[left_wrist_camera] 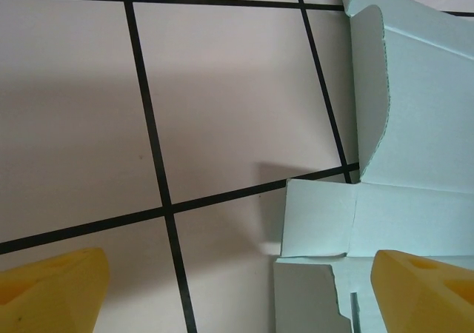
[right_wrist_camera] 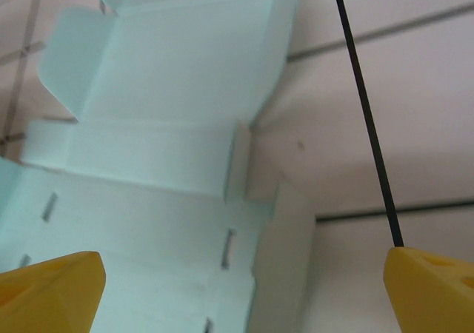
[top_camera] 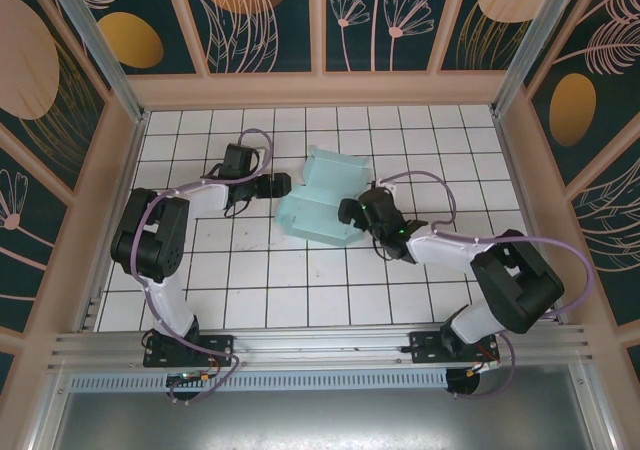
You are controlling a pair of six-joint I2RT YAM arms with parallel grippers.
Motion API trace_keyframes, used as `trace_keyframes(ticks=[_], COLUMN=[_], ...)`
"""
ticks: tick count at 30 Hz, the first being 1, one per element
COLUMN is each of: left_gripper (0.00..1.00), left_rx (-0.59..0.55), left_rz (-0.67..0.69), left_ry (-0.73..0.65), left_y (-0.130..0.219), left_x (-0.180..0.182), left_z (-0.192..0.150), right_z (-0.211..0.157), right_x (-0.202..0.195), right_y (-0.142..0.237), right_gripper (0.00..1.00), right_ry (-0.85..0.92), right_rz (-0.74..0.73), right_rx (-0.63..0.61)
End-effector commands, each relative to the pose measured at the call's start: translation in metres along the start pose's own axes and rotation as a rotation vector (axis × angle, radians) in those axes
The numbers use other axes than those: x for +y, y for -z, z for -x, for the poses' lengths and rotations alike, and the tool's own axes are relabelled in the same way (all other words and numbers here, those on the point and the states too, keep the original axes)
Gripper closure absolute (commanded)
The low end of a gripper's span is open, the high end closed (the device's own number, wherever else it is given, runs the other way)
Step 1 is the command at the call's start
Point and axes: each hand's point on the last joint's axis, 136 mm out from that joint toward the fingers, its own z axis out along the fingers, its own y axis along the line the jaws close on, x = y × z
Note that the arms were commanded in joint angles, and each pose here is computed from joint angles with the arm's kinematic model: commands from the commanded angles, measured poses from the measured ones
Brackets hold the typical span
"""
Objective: Fold the paper box
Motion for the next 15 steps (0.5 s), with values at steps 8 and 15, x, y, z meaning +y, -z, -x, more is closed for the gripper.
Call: trace_keyframes(ticks=[8, 15], left_gripper=[0.04, 0.01], left_rx=[-0.089, -0.251], left_rz=[0.057, 0.113], left_ry=[0.01, 0.004], left_y=[0.014, 0.051], left_x=[0.006, 0.009], left_z=[0.013, 0.035], right_z=[-0.017, 0.005], right_x=[-0.051, -0.053], right_y=[-0.008, -0.019], right_gripper=[0.44, 0.86], right_ry=[0.008, 0.057], right_rz=[-0.207, 0.006], right_rx=[0.115, 0.148])
